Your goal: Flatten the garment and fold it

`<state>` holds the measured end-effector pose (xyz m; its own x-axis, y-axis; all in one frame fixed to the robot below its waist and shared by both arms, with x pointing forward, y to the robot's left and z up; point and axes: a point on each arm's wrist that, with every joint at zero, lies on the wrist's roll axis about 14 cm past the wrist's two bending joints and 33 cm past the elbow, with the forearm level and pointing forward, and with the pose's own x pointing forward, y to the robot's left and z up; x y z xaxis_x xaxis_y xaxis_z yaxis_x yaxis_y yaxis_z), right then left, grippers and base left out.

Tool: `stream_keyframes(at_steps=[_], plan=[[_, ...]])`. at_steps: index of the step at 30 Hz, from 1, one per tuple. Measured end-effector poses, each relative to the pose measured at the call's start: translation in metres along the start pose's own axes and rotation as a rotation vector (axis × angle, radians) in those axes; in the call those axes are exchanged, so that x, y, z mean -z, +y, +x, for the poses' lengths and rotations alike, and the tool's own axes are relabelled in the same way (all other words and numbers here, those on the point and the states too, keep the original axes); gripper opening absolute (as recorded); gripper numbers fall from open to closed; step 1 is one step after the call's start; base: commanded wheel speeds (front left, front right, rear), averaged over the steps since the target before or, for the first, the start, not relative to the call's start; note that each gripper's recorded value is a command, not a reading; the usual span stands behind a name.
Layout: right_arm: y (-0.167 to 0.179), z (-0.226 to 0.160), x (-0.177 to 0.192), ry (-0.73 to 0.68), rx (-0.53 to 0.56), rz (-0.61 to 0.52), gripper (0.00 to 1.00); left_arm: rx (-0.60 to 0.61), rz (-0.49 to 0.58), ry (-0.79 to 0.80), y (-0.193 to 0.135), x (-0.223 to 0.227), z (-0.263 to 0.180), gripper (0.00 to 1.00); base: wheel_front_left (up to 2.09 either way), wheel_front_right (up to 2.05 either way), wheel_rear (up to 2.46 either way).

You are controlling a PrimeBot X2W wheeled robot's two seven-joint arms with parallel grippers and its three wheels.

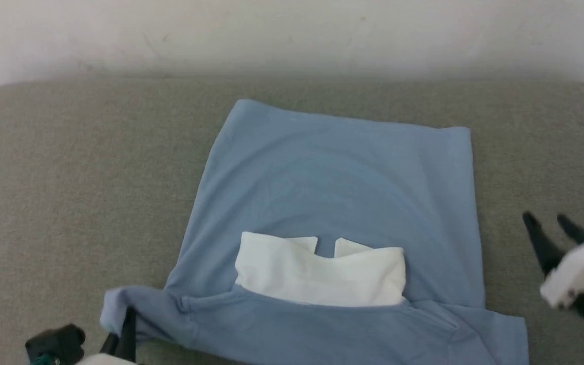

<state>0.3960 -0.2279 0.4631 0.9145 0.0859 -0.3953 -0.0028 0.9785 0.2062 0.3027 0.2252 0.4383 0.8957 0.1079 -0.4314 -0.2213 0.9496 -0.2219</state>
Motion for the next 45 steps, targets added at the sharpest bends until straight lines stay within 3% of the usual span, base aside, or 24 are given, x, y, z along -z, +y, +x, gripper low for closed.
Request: stream_keyframes(at_steps=[10,23,24,26,32,38,42,45], plan=[[0.017,0.12,-0.019,0.181,-0.038,-0.039,1.0,0.026,-0.017,-0.121,-0.017,-0.028,0.015,0.0,0.0,0.0,0.0],[0.039,0.194,0.038,0.537,-0.049,-0.006,1.0,-0.009,-0.031,-0.106,-0.015,-0.022,0.033,0.0,0.0,0.0,0.0],[0.04,0.195,0.042,0.576,-0.049,0.0,0.6,-0.018,-0.029,-0.102,-0.012,-0.021,0.033,0.0,0.0,0.0,0.0],[0.04,0.197,0.044,0.635,-0.045,0.003,0.0,-0.029,-0.027,-0.101,-0.009,-0.02,0.033,0.0,0.0,0.0,0.0],[0.046,0.194,0.04,0.646,-0.05,-0.028,0.0,-0.027,-0.028,-0.124,-0.008,-0.024,0.032,0.0,0.0,0.0,0.0],[0.053,0.183,0.004,0.5,-0.076,-0.192,0.0,-0.018,-0.022,-0.157,-0.007,-0.032,0.026,0.0,0.0,0.0,0.0],[0.034,0.162,-0.045,0.357,-0.06,-0.307,0.0,-0.026,-0.006,-0.161,-0.001,-0.033,0.015,0.0,0.0,0.0,0.0],[0.004,0.131,-0.058,0.323,-0.027,-0.355,0.0,-0.03,0.015,-0.156,0.005,-0.034,0.01,0.0,0.0,0.0,0.0]])
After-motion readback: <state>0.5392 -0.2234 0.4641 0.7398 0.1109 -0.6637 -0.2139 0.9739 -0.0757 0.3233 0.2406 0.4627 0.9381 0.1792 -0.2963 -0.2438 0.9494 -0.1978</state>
